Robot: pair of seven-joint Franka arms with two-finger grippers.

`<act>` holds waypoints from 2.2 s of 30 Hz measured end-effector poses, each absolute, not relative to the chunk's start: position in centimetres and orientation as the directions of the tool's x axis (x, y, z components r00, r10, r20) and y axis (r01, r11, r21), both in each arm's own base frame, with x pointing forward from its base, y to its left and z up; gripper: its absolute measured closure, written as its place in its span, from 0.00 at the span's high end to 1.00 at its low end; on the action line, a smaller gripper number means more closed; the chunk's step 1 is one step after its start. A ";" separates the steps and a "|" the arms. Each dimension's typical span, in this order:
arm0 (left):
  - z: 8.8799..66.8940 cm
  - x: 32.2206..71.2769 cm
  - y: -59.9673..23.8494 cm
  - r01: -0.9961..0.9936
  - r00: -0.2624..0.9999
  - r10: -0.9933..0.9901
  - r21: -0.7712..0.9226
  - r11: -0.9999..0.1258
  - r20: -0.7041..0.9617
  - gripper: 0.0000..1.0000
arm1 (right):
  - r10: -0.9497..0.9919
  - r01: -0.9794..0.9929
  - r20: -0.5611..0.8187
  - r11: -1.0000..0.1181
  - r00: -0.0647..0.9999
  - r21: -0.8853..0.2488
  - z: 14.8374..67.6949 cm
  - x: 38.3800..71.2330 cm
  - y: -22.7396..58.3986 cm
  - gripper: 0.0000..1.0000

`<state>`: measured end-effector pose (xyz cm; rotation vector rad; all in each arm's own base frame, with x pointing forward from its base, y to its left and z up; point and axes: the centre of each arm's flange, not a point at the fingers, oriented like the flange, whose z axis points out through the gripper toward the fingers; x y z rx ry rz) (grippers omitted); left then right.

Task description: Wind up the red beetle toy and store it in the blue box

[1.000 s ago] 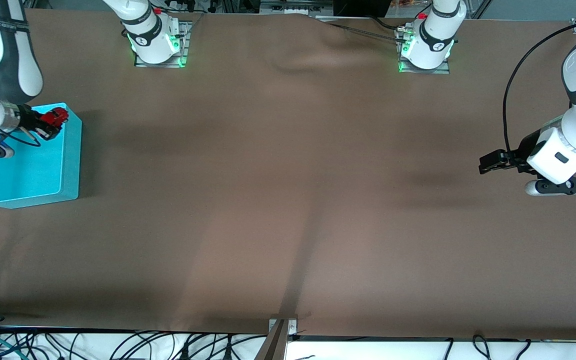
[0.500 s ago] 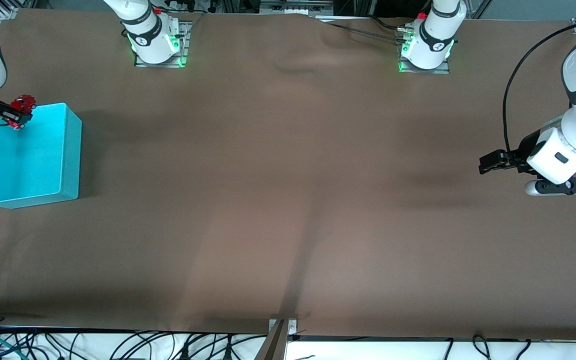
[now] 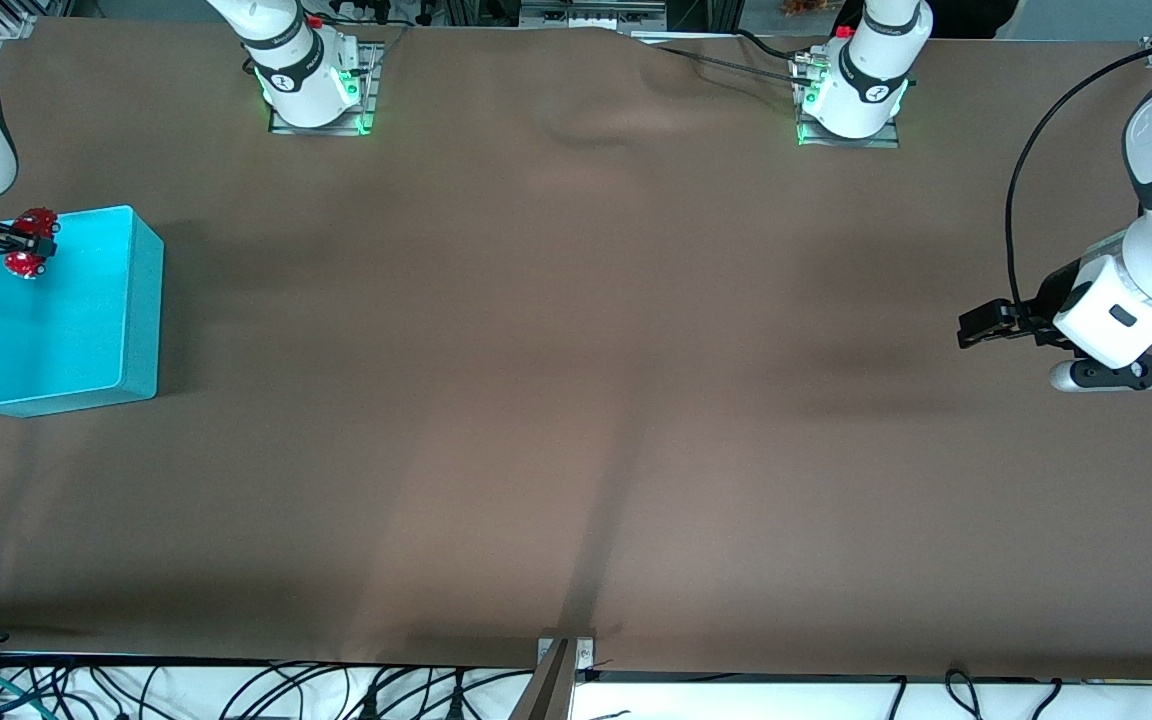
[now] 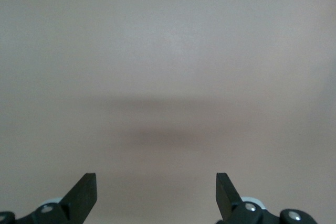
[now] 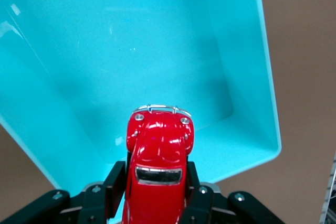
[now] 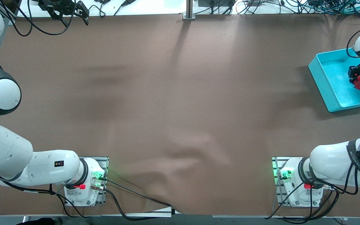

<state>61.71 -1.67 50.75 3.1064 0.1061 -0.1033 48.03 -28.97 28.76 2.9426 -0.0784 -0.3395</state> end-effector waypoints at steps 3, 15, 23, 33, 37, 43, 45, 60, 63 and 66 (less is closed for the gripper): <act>50.7 61.7 -1.7 0.069 0.995 0.067 0.029 -0.997 -0.068 1.00 | -0.064 -0.029 -0.203 -0.985 0.977 0.173 28.2 49.2 -28.4 0.50; 51.0 61.8 -1.7 0.069 0.996 0.067 0.030 -0.997 -0.062 1.00 | -0.056 -0.029 -0.188 -0.989 0.981 0.147 25.7 52.2 -27.4 0.50; 51.0 61.9 -1.7 0.069 0.996 0.067 0.031 -0.997 -0.060 1.00 | -0.059 -0.031 -0.189 -0.988 0.980 0.148 23.5 52.1 -28.0 0.50; 51.0 61.9 -1.7 0.069 0.996 0.067 0.031 -0.997 -0.060 1.00 | -0.064 -0.035 -0.201 -0.989 0.978 0.142 20.6 51.7 -28.6 0.50; 51.0 61.9 -1.7 0.069 0.996 0.067 0.031 -0.997 -0.060 1.00 | -0.060 -0.033 -0.189 -0.989 0.980 0.143 20.2 51.9 -28.5 0.50; 51.0 61.9 -1.7 0.069 0.996 0.067 0.031 -0.997 -0.060 1.00 | -0.072 -0.045 -0.184 -0.989 0.980 0.143 19.0 51.9 -28.4 0.50; 51.0 61.9 -1.7 0.069 0.996 0.067 0.031 -0.997 -0.060 1.00 | -0.083 -0.057 -0.179 -0.988 0.980 0.144 18.7 52.0 -28.3 0.59; 51.0 61.9 -1.6 0.070 0.996 0.068 0.031 -0.997 -0.060 1.00 | -0.128 -0.104 -0.160 -0.983 0.979 0.149 18.6 52.6 -27.6 0.93; 51.0 61.9 -1.6 0.070 0.996 0.068 0.031 -0.997 -0.060 1.00 | -0.132 -0.108 -0.165 -0.983 0.977 0.149 19.3 52.8 -27.7 0.98; 51.0 61.9 -1.6 0.070 0.996 0.068 0.031 -0.997 -0.060 1.00 | -0.140 -0.114 -0.184 -0.983 0.973 0.146 20.5 52.7 -27.8 1.00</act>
